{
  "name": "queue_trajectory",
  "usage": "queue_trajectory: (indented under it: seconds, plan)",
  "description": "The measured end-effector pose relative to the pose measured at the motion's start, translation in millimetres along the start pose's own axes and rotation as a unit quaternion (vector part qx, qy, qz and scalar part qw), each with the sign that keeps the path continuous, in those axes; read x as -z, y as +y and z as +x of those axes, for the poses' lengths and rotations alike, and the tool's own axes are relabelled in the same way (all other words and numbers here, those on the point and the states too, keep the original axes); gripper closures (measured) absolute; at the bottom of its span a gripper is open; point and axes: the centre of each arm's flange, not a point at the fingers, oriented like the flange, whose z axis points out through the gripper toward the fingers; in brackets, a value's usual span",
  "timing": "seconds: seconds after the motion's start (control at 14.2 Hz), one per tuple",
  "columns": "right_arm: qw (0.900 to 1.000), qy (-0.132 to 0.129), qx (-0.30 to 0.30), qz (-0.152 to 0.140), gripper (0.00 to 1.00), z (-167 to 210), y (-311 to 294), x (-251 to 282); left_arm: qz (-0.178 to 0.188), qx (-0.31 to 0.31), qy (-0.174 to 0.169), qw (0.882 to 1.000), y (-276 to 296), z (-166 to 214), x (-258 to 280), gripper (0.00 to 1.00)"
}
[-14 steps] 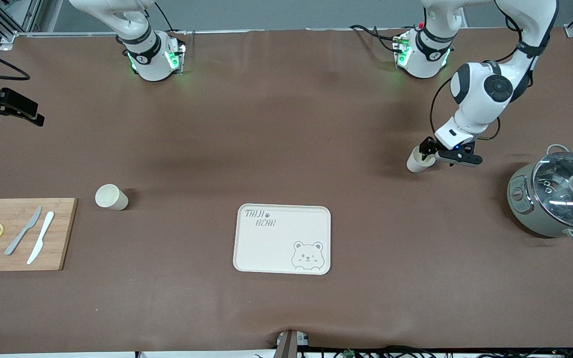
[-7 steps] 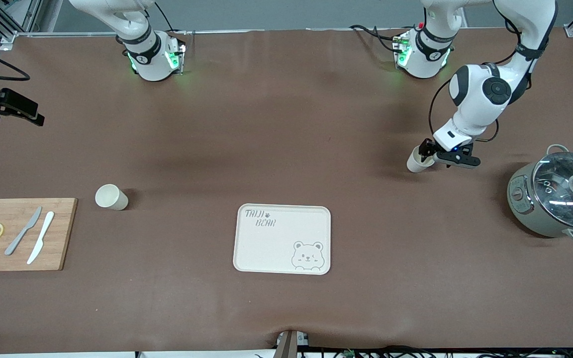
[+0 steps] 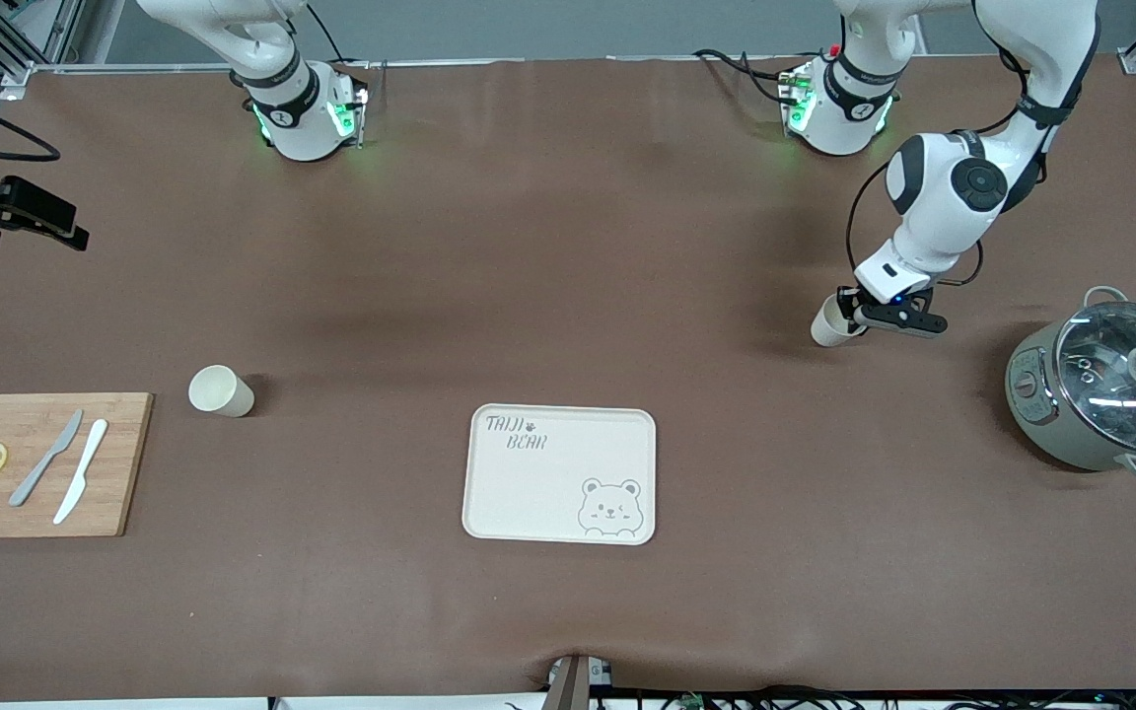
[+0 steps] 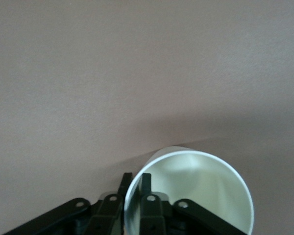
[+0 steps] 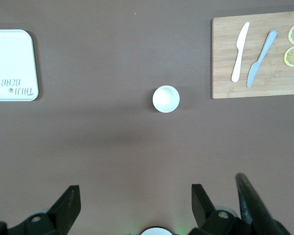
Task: Place white IKEA cup upright on tray with both arms
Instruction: 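Lower the open left gripper around the white cup and close it, then carry the white cup with the left gripper over the bear tray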
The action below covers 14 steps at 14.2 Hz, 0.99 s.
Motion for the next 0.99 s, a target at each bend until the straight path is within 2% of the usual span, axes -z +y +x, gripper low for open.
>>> queue_trajectory:
  seconds: [0.49,0.99]
  plan:
    - [1.000,0.000,0.000,0.000,0.00,0,0,0,-0.002,0.001,0.025,1.000,12,32,16,0.96]
    - [1.000,0.000,0.000,0.000,0.00,0,0,0,-0.020,0.015,-0.009,1.000,47,115,69,0.96]
